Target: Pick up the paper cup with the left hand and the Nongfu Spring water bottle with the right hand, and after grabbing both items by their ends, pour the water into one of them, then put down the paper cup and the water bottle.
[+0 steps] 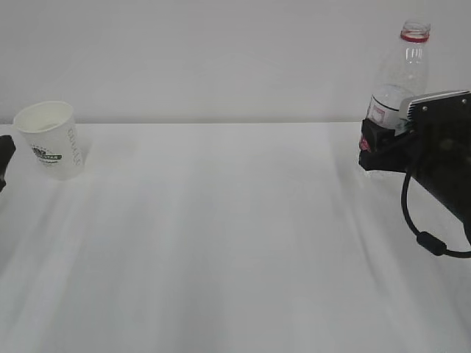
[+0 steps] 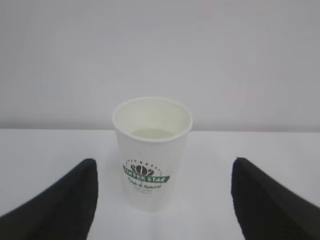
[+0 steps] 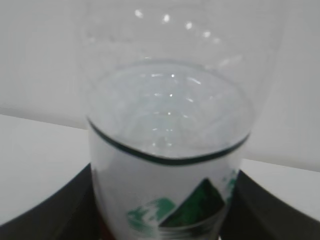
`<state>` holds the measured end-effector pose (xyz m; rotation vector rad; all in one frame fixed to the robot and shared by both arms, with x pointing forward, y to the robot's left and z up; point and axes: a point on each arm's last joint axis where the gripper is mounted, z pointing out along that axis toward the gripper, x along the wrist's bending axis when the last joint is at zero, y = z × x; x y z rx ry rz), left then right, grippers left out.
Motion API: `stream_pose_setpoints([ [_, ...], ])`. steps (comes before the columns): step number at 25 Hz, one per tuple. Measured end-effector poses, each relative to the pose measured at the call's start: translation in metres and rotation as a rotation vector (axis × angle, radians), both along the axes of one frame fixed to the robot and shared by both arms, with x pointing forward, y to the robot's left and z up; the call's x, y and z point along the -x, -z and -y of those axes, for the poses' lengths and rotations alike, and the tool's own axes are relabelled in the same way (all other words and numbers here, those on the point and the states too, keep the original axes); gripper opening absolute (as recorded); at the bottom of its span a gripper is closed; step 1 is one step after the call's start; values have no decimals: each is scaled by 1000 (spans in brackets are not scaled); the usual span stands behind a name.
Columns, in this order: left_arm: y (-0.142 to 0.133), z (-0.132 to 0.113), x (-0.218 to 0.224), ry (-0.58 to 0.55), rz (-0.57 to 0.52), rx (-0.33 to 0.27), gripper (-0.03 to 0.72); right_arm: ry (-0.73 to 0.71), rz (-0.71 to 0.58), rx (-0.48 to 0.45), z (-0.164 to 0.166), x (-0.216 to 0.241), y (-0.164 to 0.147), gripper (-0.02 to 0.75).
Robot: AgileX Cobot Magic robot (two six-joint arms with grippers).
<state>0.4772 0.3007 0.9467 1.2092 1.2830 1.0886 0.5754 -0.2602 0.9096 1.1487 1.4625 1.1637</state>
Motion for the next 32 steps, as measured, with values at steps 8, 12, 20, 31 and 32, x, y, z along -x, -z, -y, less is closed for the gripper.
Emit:
stream_pose_setpoints([
  [8, -33, 0, 12, -1, 103, -26, 593, 0, 2, -3, 0, 0, 0, 449],
  [12, -42, 0, 17, -2, 113, -36, 591, 0, 2, -3, 0, 0, 0, 449],
  [20, -39, 0, 18, -3, 69, -38, 591, 0, 2, -3, 0, 0, 0, 449],
  [31, -39, 0, 18, -3, 68, -38, 587, 19, 1, -10, 2, 0, 0, 449],
  [32, -39, 0, 18, -3, 68, -38, 586, 25, 1, -13, 2, -1, 0, 449],
])
